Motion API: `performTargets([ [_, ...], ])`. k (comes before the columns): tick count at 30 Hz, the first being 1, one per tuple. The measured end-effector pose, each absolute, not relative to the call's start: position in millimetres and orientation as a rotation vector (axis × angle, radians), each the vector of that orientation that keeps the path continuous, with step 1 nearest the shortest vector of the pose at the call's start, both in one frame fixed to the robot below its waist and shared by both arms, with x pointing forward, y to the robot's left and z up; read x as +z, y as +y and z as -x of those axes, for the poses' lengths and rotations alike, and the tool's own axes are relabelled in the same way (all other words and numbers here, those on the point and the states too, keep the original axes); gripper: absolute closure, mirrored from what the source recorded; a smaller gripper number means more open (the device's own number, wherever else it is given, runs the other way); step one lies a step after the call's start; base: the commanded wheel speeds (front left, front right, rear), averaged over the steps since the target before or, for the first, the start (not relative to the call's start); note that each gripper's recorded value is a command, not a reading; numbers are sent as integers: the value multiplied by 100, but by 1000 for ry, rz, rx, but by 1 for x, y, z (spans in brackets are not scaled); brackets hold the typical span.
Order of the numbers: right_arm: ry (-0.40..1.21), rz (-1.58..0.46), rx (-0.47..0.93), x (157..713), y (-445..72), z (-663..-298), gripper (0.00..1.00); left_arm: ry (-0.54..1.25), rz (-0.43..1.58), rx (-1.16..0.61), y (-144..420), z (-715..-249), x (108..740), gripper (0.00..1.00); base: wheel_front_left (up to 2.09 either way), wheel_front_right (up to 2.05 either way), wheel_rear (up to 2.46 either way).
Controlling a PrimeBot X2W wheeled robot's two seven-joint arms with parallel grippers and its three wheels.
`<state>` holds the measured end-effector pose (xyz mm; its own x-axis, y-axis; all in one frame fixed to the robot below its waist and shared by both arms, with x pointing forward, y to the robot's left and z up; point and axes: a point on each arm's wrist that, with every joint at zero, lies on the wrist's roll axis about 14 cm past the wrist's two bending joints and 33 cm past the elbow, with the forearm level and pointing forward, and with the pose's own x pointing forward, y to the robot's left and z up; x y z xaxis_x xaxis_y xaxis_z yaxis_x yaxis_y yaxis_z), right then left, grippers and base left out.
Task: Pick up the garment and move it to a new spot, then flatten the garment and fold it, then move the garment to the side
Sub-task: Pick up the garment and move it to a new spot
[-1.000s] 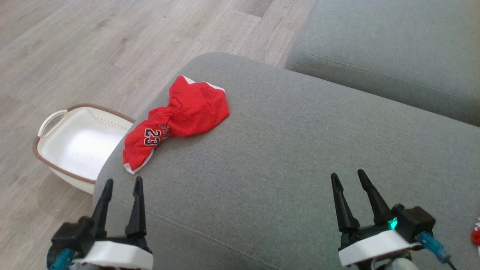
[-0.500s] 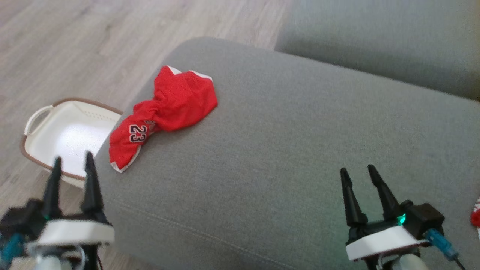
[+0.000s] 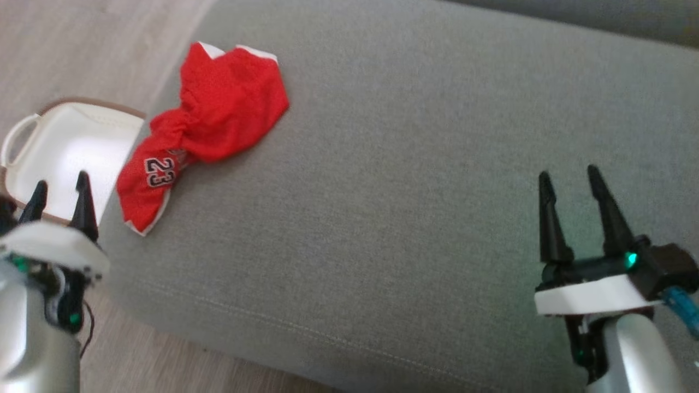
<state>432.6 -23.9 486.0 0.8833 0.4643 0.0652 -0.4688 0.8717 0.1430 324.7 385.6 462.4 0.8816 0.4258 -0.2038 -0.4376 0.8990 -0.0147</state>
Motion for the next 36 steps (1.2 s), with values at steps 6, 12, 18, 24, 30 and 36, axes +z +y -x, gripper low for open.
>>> performTargets([
  [6, -28, -151, 447, 480, -36, -453, 0, 411, 58, 351, 376, -372, 428, 0, 0, 0, 0],
  [12, 17, -161, 426, 461, -43, -459, 0, 651, 61, 297, 368, -379, 380, 0, 0, 0, 0],
  [18, 46, -162, 405, 449, -51, -460, 0, 755, 60, 296, 372, -385, 358, 0, 0, 0, 0],
  [24, 38, -155, 383, 450, -59, -463, 0, 778, 67, 270, 363, -394, 349, 100, 0, 0, 0],
  [30, 12, -157, 377, 462, -62, -458, 0, 545, 14, 252, 371, -416, 392, 100, 0, 0, 0],
  [36, -29, -180, 381, 482, -61, -448, 0, 274, -71, 175, 364, -446, 465, 100, 0, 0, 0],
])
